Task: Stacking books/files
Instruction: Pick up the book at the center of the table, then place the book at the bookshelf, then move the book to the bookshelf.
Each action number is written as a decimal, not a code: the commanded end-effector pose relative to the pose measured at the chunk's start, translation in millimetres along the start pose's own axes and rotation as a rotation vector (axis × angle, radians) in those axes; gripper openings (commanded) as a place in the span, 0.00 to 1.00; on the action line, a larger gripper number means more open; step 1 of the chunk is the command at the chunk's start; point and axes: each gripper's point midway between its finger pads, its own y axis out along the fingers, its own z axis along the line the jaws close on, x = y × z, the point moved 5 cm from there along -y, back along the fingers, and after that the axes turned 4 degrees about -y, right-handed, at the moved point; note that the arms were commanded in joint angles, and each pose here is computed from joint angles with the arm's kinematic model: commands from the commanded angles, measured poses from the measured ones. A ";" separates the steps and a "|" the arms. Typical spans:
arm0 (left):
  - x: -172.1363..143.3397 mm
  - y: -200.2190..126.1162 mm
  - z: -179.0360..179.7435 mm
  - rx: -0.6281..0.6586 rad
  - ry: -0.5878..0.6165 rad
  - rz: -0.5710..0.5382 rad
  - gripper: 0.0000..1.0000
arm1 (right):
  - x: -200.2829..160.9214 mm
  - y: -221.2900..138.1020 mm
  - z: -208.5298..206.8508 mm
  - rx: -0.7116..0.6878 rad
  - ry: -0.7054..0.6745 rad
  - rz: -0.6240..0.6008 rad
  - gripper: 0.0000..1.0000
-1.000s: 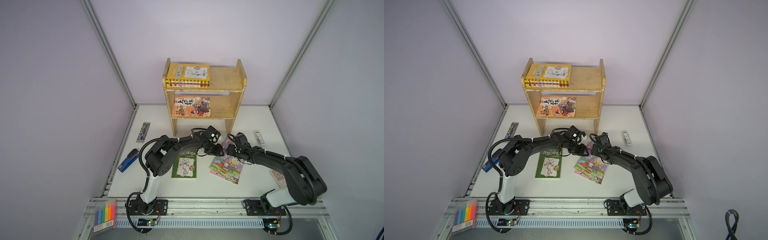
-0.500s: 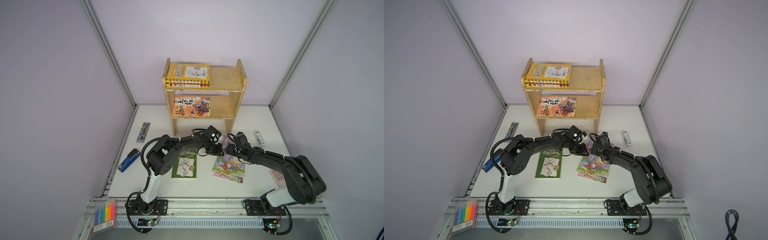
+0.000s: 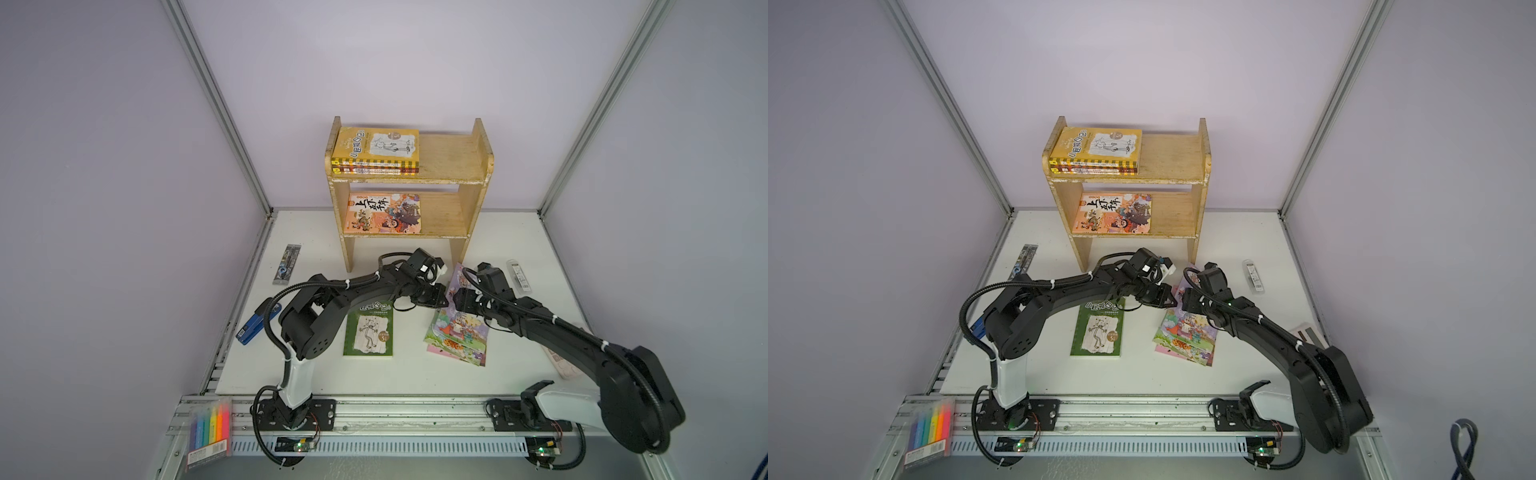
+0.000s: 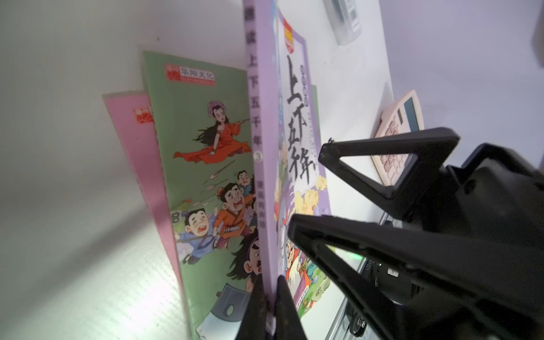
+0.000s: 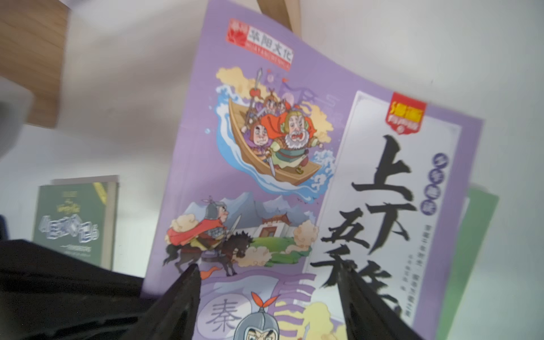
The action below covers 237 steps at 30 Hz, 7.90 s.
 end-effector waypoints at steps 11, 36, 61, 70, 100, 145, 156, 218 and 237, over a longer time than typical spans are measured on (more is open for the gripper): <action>-12.2 -92.7 -16.0 0.225 0.271 -0.229 0.00 | 42.9 -57.5 19.8 0.055 -0.185 -0.248 0.77; -25.3 -223.5 -41.3 0.012 0.244 -0.543 0.00 | 64.3 -86.8 42.3 0.168 -0.258 -0.369 0.77; 65.5 -290.4 -22.5 -0.021 -0.090 -0.899 0.00 | 73.3 -87.2 52.2 0.207 -0.278 -0.386 0.76; 85.5 -292.6 -2.9 0.001 -0.225 -0.994 0.00 | 77.7 -90.2 57.1 0.199 -0.311 -0.395 0.76; 98.9 -257.3 57.2 0.162 -0.467 -1.085 0.00 | 124.2 -76.2 181.0 0.134 -0.819 -0.453 0.84; 11.5 -326.6 87.4 0.440 -0.513 -1.210 0.47 | 122.3 19.7 246.7 -0.084 -1.108 -0.278 0.88; 7.1 -323.3 92.3 0.443 -0.527 -1.195 0.47 | 123.1 6.0 223.1 -0.154 -1.082 -0.283 0.89; -8.6 -318.3 93.5 0.449 -0.527 -1.134 0.73 | 177.6 -12.5 141.8 -0.091 -0.267 -0.263 0.89; -25.7 -327.5 100.2 0.495 -0.542 -1.151 0.77 | 189.9 27.6 142.2 -0.157 -0.267 -0.227 0.90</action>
